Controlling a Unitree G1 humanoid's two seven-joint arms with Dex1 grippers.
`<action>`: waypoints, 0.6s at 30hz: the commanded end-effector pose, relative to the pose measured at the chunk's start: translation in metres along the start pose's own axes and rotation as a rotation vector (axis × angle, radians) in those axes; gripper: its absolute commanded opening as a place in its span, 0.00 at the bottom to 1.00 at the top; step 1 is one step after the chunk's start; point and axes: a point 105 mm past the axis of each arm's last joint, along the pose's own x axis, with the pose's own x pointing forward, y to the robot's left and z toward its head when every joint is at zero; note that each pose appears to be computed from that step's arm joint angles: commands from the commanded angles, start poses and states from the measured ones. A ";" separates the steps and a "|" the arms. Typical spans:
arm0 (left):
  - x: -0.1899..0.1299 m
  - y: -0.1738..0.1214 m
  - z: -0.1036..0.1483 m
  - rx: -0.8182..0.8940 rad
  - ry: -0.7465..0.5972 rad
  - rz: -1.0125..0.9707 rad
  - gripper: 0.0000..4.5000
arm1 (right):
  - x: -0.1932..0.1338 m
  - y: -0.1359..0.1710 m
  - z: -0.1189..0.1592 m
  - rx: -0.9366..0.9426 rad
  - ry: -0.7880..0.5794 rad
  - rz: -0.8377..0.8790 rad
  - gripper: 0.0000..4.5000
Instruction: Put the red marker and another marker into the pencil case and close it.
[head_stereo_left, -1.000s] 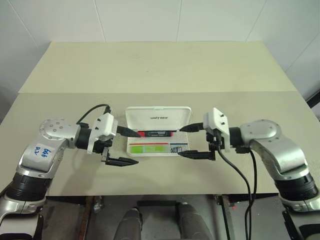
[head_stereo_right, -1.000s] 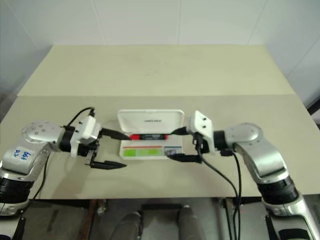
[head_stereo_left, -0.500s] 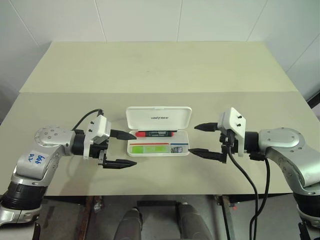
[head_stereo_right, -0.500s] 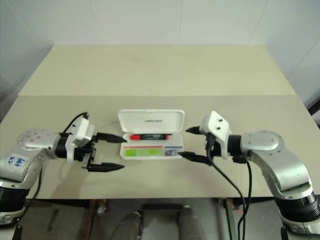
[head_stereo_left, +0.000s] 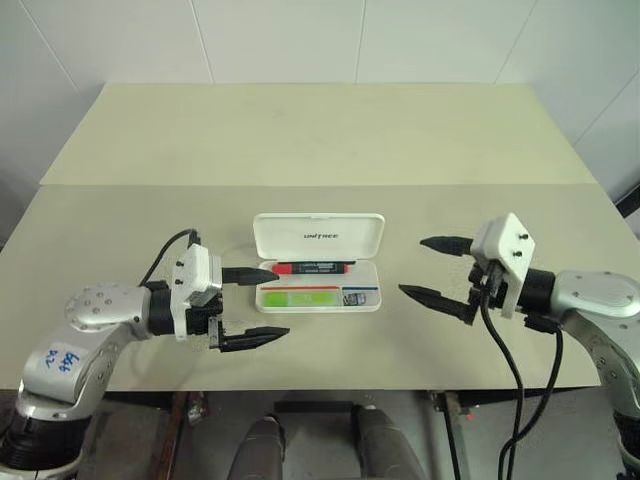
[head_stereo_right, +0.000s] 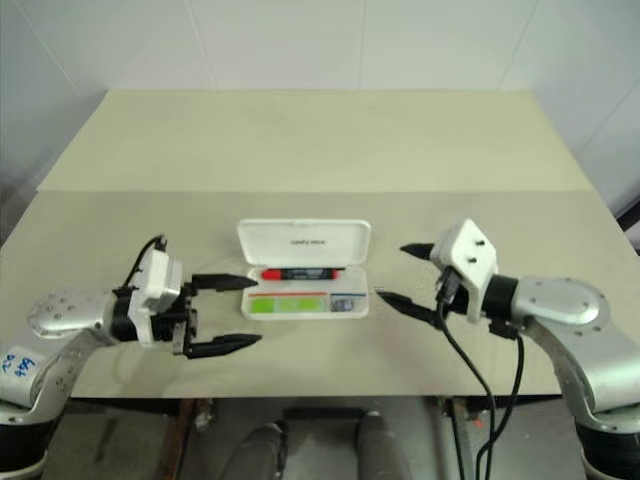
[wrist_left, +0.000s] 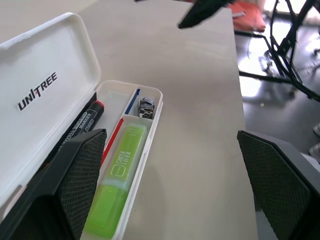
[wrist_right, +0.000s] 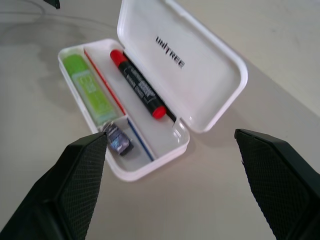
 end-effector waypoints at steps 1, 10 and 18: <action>-0.001 -0.006 0.008 0.029 -0.015 0.016 1.00 | -0.007 0.003 0.009 -0.062 -0.018 -0.021 0.95; 0.005 -0.004 0.008 0.051 -0.010 0.032 1.00 | -0.010 -0.004 -0.005 -0.081 0.017 -0.063 0.95; -0.004 0.024 0.006 0.112 0.026 0.060 1.00 | 0.001 -0.005 -0.010 -0.121 -0.015 -0.081 0.95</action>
